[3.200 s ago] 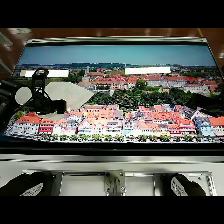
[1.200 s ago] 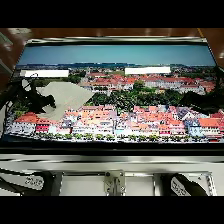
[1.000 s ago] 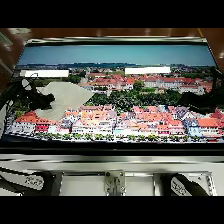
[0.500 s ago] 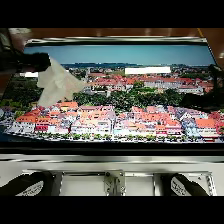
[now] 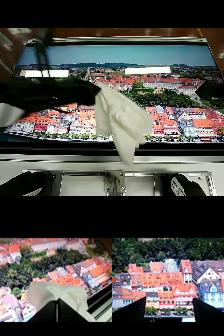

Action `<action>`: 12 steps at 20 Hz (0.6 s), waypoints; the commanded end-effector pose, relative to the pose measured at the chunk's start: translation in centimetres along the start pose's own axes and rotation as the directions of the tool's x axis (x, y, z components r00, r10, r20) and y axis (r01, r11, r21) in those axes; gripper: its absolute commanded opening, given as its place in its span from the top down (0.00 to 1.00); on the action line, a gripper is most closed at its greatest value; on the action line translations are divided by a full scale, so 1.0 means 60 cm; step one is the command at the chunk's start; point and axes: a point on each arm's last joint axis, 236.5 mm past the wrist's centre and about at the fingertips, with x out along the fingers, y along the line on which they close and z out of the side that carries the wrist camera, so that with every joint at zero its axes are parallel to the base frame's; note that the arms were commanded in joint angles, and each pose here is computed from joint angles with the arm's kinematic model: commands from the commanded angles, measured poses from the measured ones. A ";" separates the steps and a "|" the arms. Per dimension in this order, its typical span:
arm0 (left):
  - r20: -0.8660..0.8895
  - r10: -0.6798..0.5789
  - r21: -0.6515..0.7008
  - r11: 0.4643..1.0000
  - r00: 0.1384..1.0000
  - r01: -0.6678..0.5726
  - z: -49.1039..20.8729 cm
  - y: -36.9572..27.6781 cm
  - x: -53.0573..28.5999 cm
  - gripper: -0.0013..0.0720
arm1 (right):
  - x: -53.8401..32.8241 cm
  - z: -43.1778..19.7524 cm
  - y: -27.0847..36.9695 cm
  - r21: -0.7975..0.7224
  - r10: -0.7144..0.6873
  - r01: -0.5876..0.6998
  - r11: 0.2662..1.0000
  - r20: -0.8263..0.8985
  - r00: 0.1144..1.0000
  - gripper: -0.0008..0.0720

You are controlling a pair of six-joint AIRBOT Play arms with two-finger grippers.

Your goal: Fold the shirts.

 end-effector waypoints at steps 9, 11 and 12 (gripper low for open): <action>-0.328 0.058 -0.489 0.843 0.943 -0.222 -0.239 0.182 0.220 0.01 | 0.202 -0.220 0.075 0.243 0.286 -0.221 0.944 -0.280 0.916 0.03; -0.514 0.062 -0.389 0.872 0.855 -0.297 -0.295 0.235 0.160 0.14 | 0.230 -0.227 0.076 0.262 0.312 -0.235 0.936 -0.305 0.900 0.03; -0.571 0.035 -0.373 0.879 0.820 -0.297 -0.319 0.236 0.137 0.22 | 0.247 -0.228 0.079 0.282 0.333 -0.248 0.927 -0.313 0.890 0.03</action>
